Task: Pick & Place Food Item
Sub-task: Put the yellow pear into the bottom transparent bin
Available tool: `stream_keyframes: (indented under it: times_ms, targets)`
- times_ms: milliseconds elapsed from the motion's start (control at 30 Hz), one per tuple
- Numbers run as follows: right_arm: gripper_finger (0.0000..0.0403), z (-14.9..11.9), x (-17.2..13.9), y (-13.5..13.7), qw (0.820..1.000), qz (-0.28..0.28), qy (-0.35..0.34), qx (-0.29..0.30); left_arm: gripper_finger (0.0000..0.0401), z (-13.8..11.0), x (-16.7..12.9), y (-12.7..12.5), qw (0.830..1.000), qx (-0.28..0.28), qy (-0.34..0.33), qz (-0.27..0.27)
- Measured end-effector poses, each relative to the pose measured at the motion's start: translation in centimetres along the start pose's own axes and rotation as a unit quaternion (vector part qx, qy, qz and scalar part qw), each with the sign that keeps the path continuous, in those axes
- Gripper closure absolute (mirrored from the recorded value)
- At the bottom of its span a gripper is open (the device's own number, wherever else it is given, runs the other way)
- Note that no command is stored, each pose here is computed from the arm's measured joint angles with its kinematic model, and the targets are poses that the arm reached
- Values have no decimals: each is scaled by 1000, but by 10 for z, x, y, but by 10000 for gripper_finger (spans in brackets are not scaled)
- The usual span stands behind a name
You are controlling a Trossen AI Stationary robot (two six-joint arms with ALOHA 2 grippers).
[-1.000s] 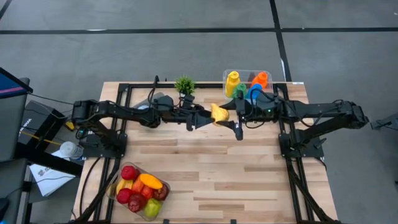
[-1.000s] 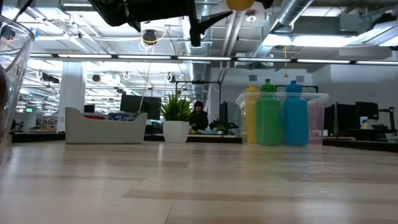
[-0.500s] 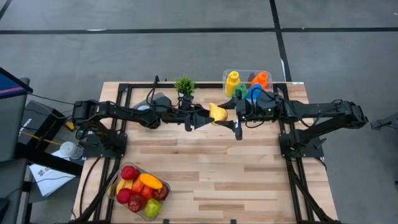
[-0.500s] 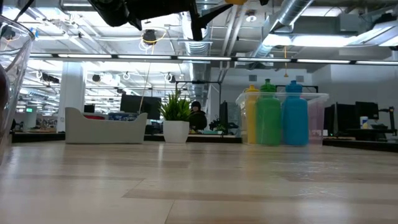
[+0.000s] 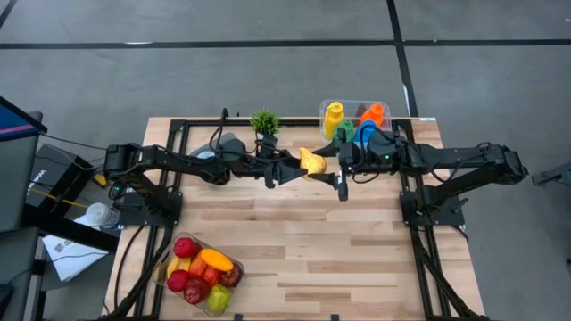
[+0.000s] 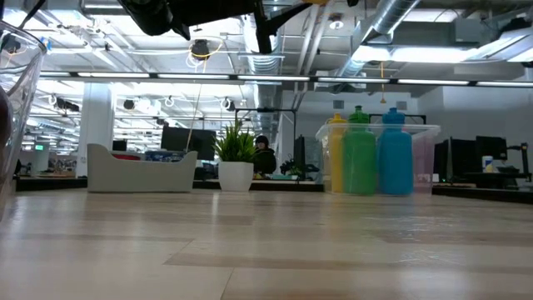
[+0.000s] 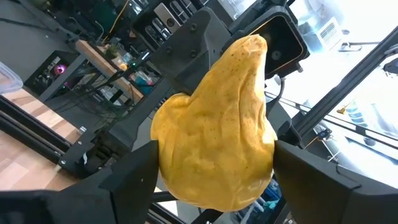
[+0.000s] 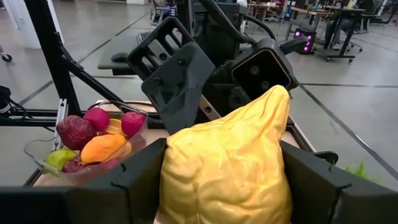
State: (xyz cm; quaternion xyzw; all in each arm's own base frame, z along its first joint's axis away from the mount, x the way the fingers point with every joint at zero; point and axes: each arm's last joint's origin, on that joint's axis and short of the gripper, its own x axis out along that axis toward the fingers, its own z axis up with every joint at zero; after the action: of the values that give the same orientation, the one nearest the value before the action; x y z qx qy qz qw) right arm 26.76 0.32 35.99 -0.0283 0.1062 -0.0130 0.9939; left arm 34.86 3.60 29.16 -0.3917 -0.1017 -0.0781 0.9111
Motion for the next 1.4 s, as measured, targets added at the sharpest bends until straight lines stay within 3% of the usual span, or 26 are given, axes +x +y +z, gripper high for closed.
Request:
stream_keyframes:
  times_ms: [233,567,767,833,967,1067,1200,1400]
  targets:
    - [138,0,0,0,1000,2,1,-1,132,0,0,0,1000,0,3,-3]
    - [34,6,-21,-1,1000,2,-10,-13,141,2,2,-2,1000,-3,-2,-6]
    - [20,7,-33,-3,999,-23,2,-33,143,1,1,-1,1000,1,2,-3]
    - [22,11,-44,-4,999,-29,-12,-32,142,-1,1,0,1000,-1,16,2]
    - [23,20,-71,-7,998,-51,-39,-28,141,-5,-4,0,994,-17,105,-7]
    - [23,25,-95,-7,997,-56,-60,-11,140,-10,-15,-10,976,-44,215,-7]
    - [23,26,-118,-9,996,-55,-73,14,139,-19,-45,-32,932,-65,355,16]
    - [23,20,-132,-9,996,-55,-52,36,136,-28,-97,-75,873,-83,477,59]
